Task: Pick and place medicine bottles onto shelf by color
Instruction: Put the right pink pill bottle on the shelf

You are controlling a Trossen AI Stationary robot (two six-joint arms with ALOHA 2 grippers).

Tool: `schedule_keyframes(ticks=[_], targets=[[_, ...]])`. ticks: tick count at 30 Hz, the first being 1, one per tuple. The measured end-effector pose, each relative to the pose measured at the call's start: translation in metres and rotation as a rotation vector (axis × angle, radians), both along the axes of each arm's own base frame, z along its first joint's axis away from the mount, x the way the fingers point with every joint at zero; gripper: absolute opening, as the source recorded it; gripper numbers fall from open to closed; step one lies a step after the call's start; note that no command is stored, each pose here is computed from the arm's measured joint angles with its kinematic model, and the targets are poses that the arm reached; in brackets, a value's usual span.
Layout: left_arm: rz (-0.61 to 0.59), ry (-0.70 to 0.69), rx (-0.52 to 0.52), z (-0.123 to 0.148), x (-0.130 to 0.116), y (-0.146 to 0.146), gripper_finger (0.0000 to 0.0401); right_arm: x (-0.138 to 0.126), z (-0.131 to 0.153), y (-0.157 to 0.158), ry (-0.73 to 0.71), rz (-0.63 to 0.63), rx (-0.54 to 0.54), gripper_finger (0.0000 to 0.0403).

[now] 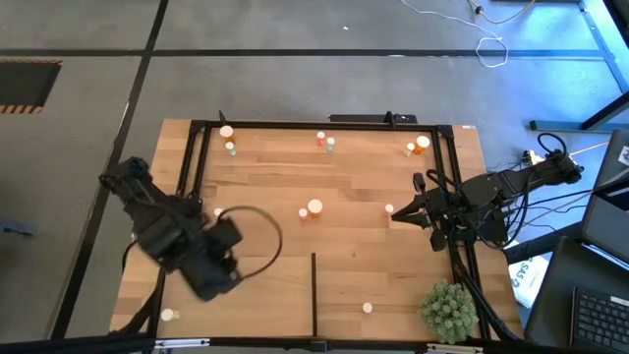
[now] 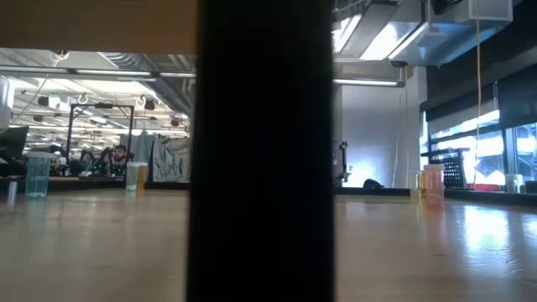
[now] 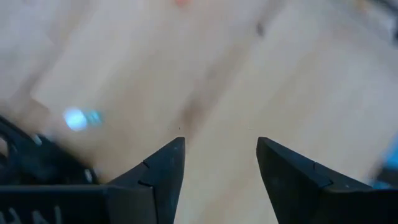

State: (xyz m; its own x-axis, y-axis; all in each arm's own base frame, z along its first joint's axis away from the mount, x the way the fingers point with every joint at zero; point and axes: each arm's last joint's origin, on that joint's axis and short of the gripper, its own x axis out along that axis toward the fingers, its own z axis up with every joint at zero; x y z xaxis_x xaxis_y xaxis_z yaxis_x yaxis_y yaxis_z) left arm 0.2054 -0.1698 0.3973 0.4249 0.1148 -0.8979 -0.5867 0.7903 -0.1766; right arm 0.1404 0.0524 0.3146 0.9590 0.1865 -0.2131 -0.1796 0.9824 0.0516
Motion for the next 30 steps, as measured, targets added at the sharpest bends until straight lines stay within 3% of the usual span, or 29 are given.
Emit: schedule_keyframes(ticks=[8,19,22,25,30], targets=[[0.141,-0.009,0.102,0.001,0.035,0.055,0.0194,0.000,0.000,0.000,0.000,0.000,0.000,0.0027],[0.148,0.054,0.176,0.000,0.053,0.105,0.0194,0.000,0.000,0.000,0.000,0.000,0.002,0.0027],[0.127,0.073,0.201,0.000,0.055,0.115,0.0194,0.000,0.000,0.000,0.015,-0.005,0.081,0.0027],[0.092,0.096,0.230,0.000,0.057,0.125,0.0194,0.002,0.006,-0.004,-0.053,-0.099,0.063,0.0027],[0.058,0.131,0.267,0.000,0.060,0.142,0.0194,0.003,0.018,-0.016,-0.141,-0.321,0.154,0.0027]])
